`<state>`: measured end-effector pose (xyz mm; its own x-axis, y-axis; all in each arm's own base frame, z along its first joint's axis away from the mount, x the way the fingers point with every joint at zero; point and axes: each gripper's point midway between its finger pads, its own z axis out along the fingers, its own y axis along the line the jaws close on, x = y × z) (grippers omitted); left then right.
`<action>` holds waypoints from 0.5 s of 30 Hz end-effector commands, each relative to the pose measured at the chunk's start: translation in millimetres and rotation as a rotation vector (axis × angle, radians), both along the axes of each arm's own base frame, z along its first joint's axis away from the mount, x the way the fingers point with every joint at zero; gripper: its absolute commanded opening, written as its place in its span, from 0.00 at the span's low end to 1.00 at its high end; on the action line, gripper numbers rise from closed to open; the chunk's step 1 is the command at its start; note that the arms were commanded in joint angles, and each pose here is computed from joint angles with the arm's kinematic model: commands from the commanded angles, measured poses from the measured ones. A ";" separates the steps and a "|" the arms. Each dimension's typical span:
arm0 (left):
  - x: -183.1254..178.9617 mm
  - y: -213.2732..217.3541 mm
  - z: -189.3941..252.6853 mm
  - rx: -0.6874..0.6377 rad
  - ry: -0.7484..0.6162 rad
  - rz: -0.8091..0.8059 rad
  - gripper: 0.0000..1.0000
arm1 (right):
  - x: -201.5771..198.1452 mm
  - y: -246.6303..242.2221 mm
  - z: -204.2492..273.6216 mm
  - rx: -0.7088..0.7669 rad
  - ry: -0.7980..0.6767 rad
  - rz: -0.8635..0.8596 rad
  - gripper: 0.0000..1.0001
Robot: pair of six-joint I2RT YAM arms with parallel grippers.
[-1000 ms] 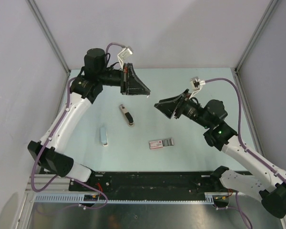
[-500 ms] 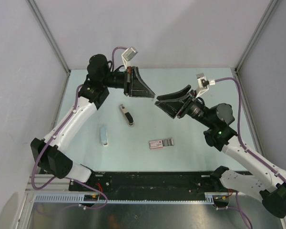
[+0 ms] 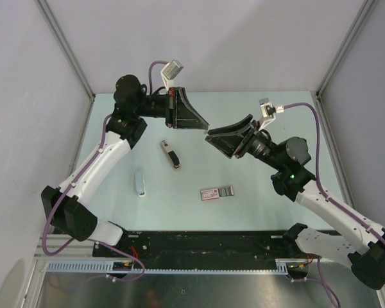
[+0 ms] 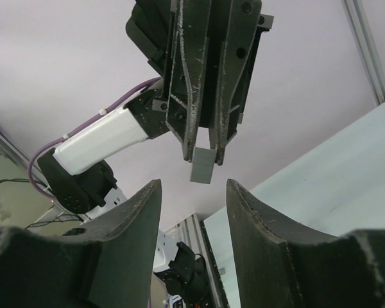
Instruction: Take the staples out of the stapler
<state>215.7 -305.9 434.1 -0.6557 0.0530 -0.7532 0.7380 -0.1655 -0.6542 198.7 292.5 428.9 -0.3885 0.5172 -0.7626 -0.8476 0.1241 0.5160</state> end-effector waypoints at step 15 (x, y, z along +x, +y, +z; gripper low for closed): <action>-21.8 0.8 6.2 -0.026 -0.047 -0.034 0.13 | 0.5 -0.9 26.7 0.066 -0.041 0.006 0.40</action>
<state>209.0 -310.8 426.3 -0.6654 0.0711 -0.7431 0.7244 -0.1788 -0.6658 208.6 301.5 419.4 -0.4232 0.5106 -0.7484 -0.8283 0.1167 0.5480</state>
